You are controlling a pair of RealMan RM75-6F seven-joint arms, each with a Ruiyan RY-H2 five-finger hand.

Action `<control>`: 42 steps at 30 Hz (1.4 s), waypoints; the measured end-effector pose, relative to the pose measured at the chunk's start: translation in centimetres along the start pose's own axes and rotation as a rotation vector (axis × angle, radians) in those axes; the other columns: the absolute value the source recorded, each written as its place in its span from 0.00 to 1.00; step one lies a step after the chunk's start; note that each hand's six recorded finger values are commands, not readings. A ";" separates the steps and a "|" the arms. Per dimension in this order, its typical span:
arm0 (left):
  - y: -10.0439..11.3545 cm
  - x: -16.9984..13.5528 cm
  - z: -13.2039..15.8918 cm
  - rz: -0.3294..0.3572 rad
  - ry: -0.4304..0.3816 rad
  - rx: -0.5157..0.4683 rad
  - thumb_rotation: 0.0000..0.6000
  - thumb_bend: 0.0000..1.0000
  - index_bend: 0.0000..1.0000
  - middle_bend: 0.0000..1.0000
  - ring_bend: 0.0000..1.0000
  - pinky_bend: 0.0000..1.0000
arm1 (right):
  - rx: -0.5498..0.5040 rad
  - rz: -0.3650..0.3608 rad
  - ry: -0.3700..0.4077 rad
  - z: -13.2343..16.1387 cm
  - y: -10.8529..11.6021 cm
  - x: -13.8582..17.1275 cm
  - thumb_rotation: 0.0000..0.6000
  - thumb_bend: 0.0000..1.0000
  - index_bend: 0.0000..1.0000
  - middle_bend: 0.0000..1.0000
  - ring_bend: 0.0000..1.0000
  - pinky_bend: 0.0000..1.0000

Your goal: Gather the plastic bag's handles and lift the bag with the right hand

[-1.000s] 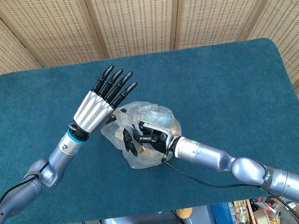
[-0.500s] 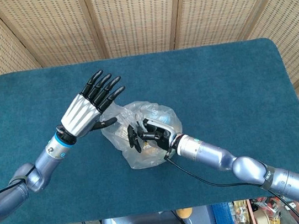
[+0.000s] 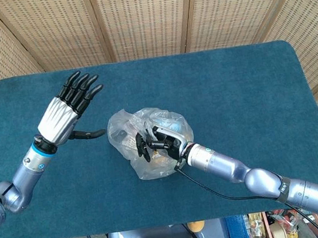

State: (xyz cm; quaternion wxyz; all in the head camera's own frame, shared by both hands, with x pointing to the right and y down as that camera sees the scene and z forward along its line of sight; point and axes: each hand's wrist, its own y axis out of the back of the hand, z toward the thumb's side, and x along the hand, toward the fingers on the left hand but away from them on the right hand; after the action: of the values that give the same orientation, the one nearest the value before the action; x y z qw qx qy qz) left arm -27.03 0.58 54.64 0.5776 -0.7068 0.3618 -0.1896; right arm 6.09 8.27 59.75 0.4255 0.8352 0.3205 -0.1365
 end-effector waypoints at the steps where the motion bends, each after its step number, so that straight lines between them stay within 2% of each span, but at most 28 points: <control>1: 0.4 -0.5 -0.7 -0.004 0.033 0.015 0.97 0.01 0.00 0.00 0.00 0.00 | 0.000 -0.003 0.002 0.1 0.0 0.0 1.00 1.00 0.58 0.70 0.55 0.65; 3: 1.2 -1.6 -1.7 -0.013 0.086 0.029 1.00 0.02 0.00 0.00 0.00 0.00 | -0.003 -0.010 0.006 0.3 0.0 -0.1 1.00 1.00 0.58 0.70 0.55 0.65; 8: 3.5 -6.2 -5.1 -0.047 0.263 0.063 1.00 0.03 0.00 0.00 0.00 0.00 | 0.007 -0.030 0.011 0.9 -0.3 -0.6 1.00 1.00 0.58 0.70 0.55 0.65; 12: 4.3 -9.7 -6.7 -0.071 0.372 0.052 1.00 0.04 0.00 0.00 0.00 0.00 | 0.023 -0.041 0.005 1.3 -0.6 -1.1 1.00 1.00 0.57 0.70 0.55 0.65; 17: 4.8 -13.9 -7.6 -0.093 0.483 0.013 1.00 0.04 0.00 0.00 0.00 0.00 | 0.041 -0.043 -0.025 1.5 -1.1 -1.5 1.00 0.96 0.60 0.71 0.57 0.71; 18: 5.0 -14.8 -7.7 -0.093 0.506 0.002 1.00 0.04 0.00 0.00 0.00 0.00 | 0.046 -0.043 -0.032 1.5 -1.2 -1.5 1.00 0.93 0.62 0.71 0.58 0.72; 22: 5.4 -17.4 -7.8 -0.077 0.571 -0.032 1.00 0.04 0.00 0.00 0.00 0.00 | 0.071 -0.037 -0.058 1.6 -1.5 -1.6 1.00 0.65 0.68 0.74 0.58 0.72; 26: 5.7 -19.5 -7.6 -0.055 0.621 -0.067 1.00 0.04 0.00 0.00 0.00 0.00 | 0.092 -0.017 -0.094 1.2 -1.9 -1.7 1.00 0.48 0.69 0.74 0.58 0.72; 28: 5.7 -20.4 -7.4 -0.041 0.643 -0.091 1.00 0.04 0.00 0.00 0.00 0.00 | 0.101 -0.008 -0.112 1.0 -2.0 -1.7 1.00 0.32 0.69 0.74 0.58 0.72; 31: 5.7 -21.4 -7.2 -0.022 0.670 -0.125 1.00 0.04 0.00 0.00 0.00 0.00 | 0.115 -0.001 -0.137 0.8 -1.9 -1.7 1.00 0.26 0.70 0.75 0.58 0.72; 32: 5.6 -21.6 -7.1 -0.018 0.676 -0.134 1.00 0.04 0.00 0.00 0.00 0.00 | 0.119 0.001 -0.144 0.7 -1.9 -1.8 1.00 0.29 0.71 0.75 0.59 0.73; 33: 5.6 -21.9 -7.1 -0.014 0.682 -0.139 1.00 0.05 0.00 0.00 0.00 0.00 | 0.121 0.001 -0.149 0.7 -1.8 -1.8 1.00 0.38 0.72 0.76 0.60 0.73; 34: 5.7 -22.1 -7.0 -0.009 0.689 -0.142 1.00 0.05 0.00 0.00 0.00 0.00 | 0.123 0.002 -0.153 0.7 -1.8 -1.8 1.00 0.51 0.73 0.77 0.61 0.75; 35: 5.7 -22.3 -6.9 -0.006 0.694 -0.144 1.00 0.05 0.00 0.00 0.00 0.00 | 0.126 0.002 -0.156 0.7 -1.7 -1.9 1.00 0.59 0.73 0.77 0.61 0.75; 37: 5.7 -22.7 -6.7 0.003 0.706 -0.156 1.00 0.06 0.00 0.00 0.00 0.00 | 0.127 -0.002 -0.151 0.8 -1.6 -1.9 1.00 0.87 0.75 0.78 0.62 0.80; 39: 5.7 -23.1 -6.5 0.009 0.718 -0.167 1.00 0.06 0.00 0.00 0.00 0.00 | 0.125 -0.007 -0.139 1.0 -1.6 -2.1 1.00 0.98 0.77 0.79 0.64 0.84; 42: 5.8 -23.7 -6.2 0.018 0.742 -0.178 1.00 0.07 0.00 0.00 0.00 0.00 | 0.124 -0.010 -0.131 1.2 -1.5 -2.2 1.00 1.00 0.81 0.83 0.69 0.90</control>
State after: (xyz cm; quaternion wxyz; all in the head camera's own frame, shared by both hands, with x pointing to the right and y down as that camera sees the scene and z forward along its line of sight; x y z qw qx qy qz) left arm -48.81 13.27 54.28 0.3455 -0.6341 0.5676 -0.3954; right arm 3.51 6.98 59.21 0.3921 0.8476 0.2872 -0.2129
